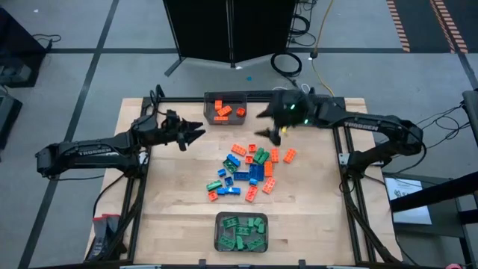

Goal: Sort blocks
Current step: Put the green game piece into the bottom black bin

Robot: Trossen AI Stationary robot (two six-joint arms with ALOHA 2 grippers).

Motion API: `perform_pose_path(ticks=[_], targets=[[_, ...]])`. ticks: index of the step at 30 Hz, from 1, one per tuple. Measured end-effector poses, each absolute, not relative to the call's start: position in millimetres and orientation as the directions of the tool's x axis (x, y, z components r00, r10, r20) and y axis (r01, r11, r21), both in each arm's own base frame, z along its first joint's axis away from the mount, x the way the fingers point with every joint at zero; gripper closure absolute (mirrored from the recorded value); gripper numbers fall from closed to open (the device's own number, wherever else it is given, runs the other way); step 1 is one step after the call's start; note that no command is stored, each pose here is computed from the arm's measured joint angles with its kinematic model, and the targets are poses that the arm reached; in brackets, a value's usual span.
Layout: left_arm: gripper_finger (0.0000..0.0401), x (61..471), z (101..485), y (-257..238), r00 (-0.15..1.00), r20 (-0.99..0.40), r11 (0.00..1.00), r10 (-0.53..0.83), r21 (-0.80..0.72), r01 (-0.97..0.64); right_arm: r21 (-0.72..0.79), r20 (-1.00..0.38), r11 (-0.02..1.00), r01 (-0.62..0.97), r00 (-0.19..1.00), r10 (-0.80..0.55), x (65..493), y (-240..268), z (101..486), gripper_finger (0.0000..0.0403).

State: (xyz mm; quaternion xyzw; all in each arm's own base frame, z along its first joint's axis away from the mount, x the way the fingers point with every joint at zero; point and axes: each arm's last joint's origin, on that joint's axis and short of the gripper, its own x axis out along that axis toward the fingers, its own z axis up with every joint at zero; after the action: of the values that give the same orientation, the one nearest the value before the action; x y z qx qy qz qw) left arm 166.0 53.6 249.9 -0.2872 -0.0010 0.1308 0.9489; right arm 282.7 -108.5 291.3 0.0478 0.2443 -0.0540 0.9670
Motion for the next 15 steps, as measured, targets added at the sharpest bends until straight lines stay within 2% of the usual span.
perform_pose_path(ticks=[4,9,15], targets=[[0.0131,168,249,49,0.973,-0.082,0.812,0.218,-0.537,-0.227,-0.134,-0.682,0.986,0.101,0.712,-0.166,288,-99,259,0.0065],[0.0131,169,248,47,0.975,-0.093,0.813,0.204,-0.538,-0.222,-0.122,-0.820,0.993,-0.002,0.564,-0.099,298,-94,220,0.0065],[0.0131,168,244,46,0.972,-0.128,0.805,0.198,-0.544,-0.236,-0.113,-0.860,0.990,-0.088,0.508,-0.053,315,-83,190,0.0065]])
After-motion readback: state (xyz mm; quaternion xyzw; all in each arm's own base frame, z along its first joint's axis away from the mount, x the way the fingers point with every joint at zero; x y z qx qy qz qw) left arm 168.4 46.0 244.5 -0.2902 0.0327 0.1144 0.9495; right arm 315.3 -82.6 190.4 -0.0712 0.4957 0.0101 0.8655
